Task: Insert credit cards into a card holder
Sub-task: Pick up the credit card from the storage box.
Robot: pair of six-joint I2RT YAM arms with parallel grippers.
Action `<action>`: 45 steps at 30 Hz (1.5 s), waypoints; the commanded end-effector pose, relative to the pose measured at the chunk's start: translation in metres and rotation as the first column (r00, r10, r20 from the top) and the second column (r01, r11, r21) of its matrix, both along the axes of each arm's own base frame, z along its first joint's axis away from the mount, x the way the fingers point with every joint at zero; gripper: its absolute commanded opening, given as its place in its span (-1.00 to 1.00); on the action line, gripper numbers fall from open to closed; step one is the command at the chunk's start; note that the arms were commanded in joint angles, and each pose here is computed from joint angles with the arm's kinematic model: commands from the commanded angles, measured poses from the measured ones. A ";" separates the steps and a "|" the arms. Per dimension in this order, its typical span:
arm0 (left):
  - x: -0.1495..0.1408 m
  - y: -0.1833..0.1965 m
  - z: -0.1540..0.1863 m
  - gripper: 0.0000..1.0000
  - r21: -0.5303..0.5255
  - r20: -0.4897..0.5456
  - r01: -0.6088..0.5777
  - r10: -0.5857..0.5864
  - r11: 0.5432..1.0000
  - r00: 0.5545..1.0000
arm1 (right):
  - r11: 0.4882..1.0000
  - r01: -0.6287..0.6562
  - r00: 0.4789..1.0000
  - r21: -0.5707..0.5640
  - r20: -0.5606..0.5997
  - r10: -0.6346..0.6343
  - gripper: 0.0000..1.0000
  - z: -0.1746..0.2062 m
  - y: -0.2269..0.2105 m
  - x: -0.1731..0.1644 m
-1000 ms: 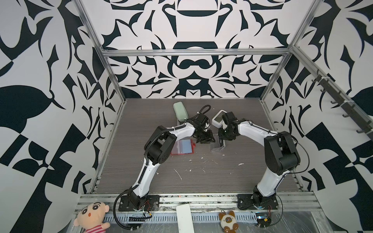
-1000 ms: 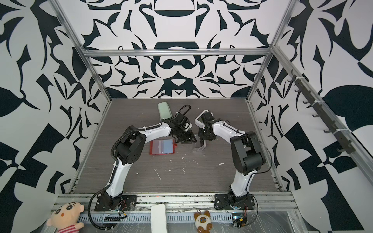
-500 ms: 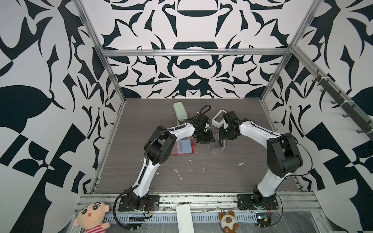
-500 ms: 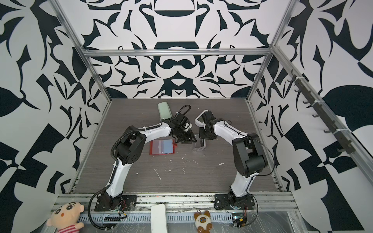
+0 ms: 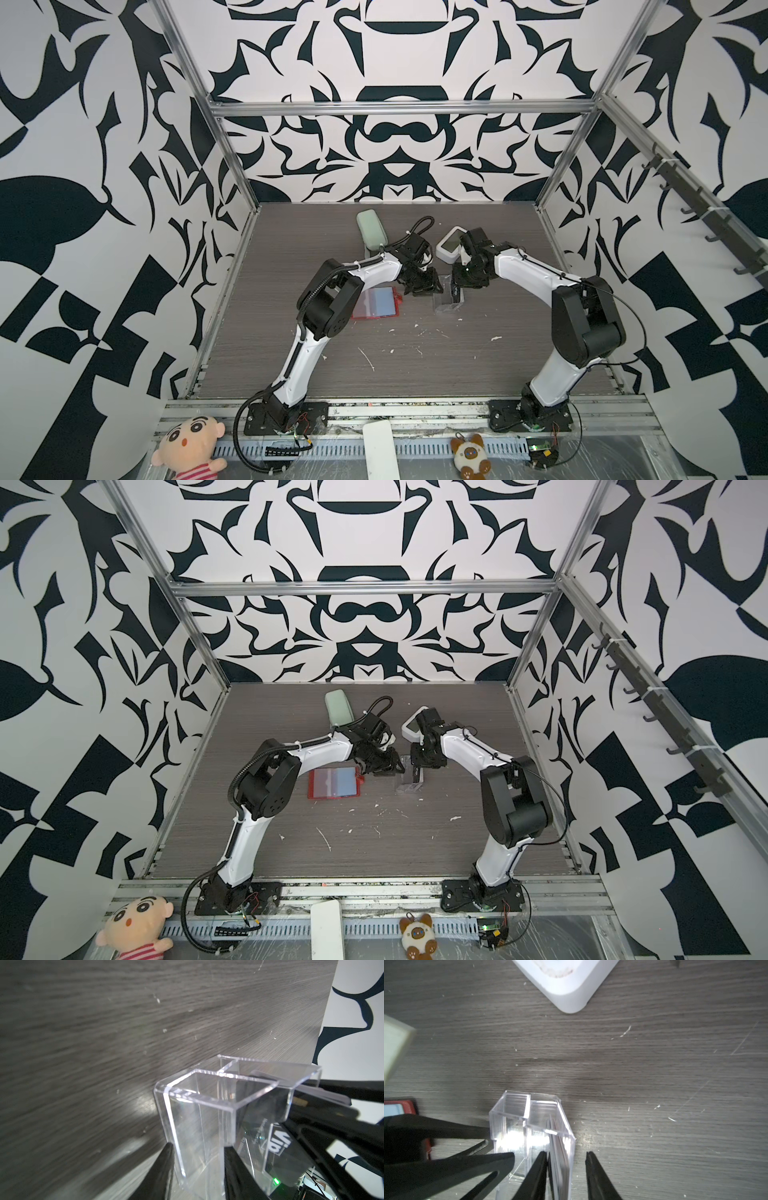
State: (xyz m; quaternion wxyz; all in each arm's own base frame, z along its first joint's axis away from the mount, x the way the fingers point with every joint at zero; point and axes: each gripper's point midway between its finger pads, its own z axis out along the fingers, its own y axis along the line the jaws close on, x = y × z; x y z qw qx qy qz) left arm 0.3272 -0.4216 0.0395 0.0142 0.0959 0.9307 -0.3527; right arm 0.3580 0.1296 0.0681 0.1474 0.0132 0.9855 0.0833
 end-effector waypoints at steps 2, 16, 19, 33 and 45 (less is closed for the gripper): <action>-0.010 0.033 -0.041 -0.17 0.173 -0.060 -0.038 0.049 0.984 0.997 | 1.000 -0.017 0.999 0.006 0.044 0.016 -0.37 0.029 -0.002 -0.001; -0.011 0.034 -0.042 -0.17 0.175 -0.062 -0.041 0.053 0.984 0.997 | 1.000 -0.030 0.999 -0.001 0.031 0.030 -0.55 0.034 -0.004 -0.006; -0.012 0.035 -0.043 -0.17 0.177 -0.066 -0.041 0.054 0.983 0.996 | 1.000 -0.029 0.999 -0.005 0.031 0.029 -0.60 0.035 -0.004 -0.007; -0.012 0.034 -0.043 -0.17 0.177 -0.066 -0.043 0.055 0.983 0.996 | 0.999 -0.019 0.999 -0.044 0.036 0.020 -0.66 0.042 -0.012 -0.009; -0.012 0.033 -0.042 -0.17 0.171 -0.068 -0.041 0.054 0.984 0.996 | 0.999 -0.026 0.998 -0.035 0.049 0.028 -0.95 0.048 -0.011 -0.010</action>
